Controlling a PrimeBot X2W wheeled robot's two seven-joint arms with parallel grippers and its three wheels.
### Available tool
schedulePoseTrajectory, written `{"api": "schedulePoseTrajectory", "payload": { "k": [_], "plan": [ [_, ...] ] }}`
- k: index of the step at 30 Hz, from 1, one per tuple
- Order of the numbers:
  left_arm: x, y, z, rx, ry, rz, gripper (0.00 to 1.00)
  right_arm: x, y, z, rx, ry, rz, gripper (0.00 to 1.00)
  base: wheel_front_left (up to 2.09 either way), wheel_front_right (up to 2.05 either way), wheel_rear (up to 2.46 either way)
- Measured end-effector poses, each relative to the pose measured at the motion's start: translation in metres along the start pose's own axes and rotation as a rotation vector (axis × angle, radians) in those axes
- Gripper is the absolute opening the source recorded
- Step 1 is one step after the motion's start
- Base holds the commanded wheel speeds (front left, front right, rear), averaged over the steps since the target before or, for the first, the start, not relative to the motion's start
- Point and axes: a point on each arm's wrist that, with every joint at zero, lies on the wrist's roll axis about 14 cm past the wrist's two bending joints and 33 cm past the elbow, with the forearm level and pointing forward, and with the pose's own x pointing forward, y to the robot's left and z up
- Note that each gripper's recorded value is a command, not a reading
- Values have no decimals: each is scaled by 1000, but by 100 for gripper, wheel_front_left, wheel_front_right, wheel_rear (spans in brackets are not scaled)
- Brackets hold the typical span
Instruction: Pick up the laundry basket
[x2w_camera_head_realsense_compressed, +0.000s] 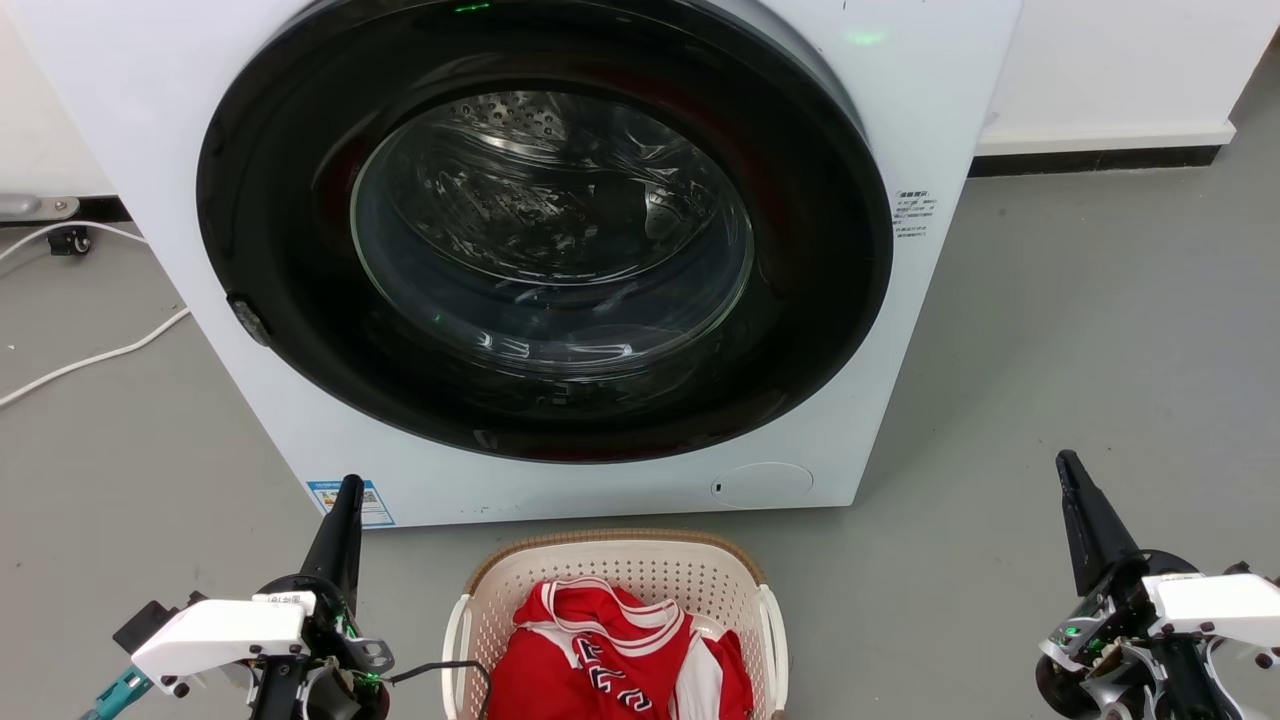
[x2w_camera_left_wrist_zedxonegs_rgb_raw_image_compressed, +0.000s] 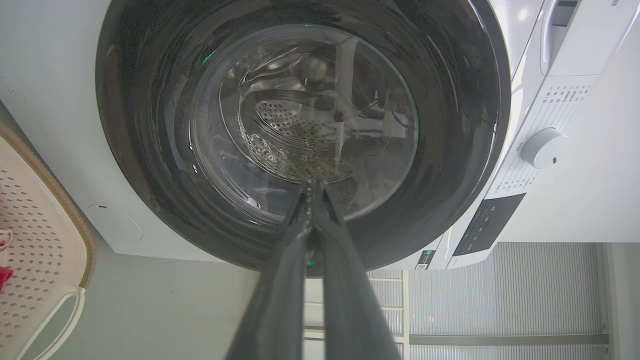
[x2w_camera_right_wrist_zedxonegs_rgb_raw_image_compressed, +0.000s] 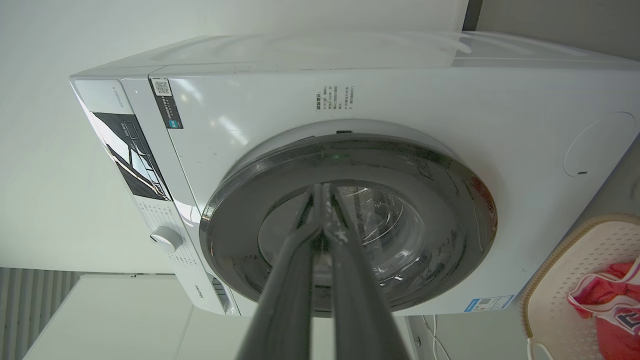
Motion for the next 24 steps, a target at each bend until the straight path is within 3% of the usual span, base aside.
{"api": "schedulePoseTrajectory", "payload": {
  "k": [24],
  "plan": [
    [0,0,0,0,0,0,0,0,0,0,0,0,0,0,0,0,0]
  ]
}}
